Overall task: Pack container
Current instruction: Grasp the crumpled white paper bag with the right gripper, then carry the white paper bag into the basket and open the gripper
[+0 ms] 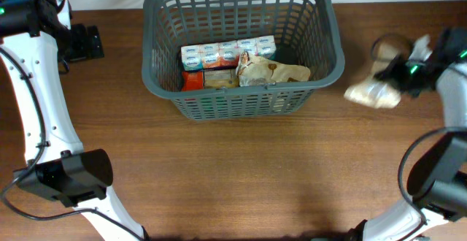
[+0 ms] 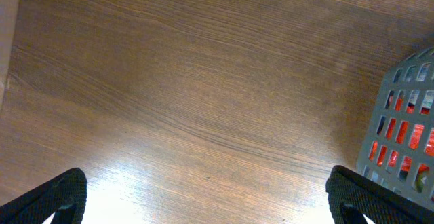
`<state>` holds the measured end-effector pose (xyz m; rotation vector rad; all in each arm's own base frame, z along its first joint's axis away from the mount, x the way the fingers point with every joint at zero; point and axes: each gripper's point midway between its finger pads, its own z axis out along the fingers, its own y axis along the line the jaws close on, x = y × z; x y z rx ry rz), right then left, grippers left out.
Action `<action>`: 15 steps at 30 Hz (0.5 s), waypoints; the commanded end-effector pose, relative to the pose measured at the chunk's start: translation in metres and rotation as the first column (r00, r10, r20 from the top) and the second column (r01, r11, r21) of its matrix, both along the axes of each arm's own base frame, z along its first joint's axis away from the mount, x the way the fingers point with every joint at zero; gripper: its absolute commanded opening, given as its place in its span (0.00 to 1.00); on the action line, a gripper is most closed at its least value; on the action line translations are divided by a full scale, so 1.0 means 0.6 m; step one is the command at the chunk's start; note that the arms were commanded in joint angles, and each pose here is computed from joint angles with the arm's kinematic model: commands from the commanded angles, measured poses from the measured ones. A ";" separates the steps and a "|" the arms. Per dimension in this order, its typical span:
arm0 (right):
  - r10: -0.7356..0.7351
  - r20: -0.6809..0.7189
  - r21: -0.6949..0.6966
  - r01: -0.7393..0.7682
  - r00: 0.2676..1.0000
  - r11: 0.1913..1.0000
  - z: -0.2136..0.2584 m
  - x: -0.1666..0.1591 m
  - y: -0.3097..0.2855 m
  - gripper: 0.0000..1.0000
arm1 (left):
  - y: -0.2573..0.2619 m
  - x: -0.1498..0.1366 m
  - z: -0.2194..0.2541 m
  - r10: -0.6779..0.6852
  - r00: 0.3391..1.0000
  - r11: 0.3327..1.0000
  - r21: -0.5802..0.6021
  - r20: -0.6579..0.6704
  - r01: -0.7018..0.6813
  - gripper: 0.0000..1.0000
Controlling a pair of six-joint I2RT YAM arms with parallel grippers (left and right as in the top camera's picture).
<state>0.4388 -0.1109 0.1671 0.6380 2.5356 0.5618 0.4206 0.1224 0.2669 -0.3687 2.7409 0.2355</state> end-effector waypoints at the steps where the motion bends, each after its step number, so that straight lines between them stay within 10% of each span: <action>1: 0.137 0.314 -0.142 -0.096 0.939 0.985 0.244 0.020 0.047 0.04 | 0.002 0.001 -0.005 0.016 1.000 1.000 -0.013 -0.001 -0.016 0.99; 7: 0.379 0.522 -0.274 -0.270 0.764 0.923 0.425 0.019 0.221 0.04 | 0.002 0.001 -0.005 0.015 1.000 1.000 -0.012 -0.001 -0.015 0.99; 15: 0.744 0.357 -0.384 -0.637 0.565 0.668 0.298 0.017 0.532 0.04 | 0.002 0.001 -0.005 0.015 1.000 1.000 -0.013 -0.001 -0.015 0.99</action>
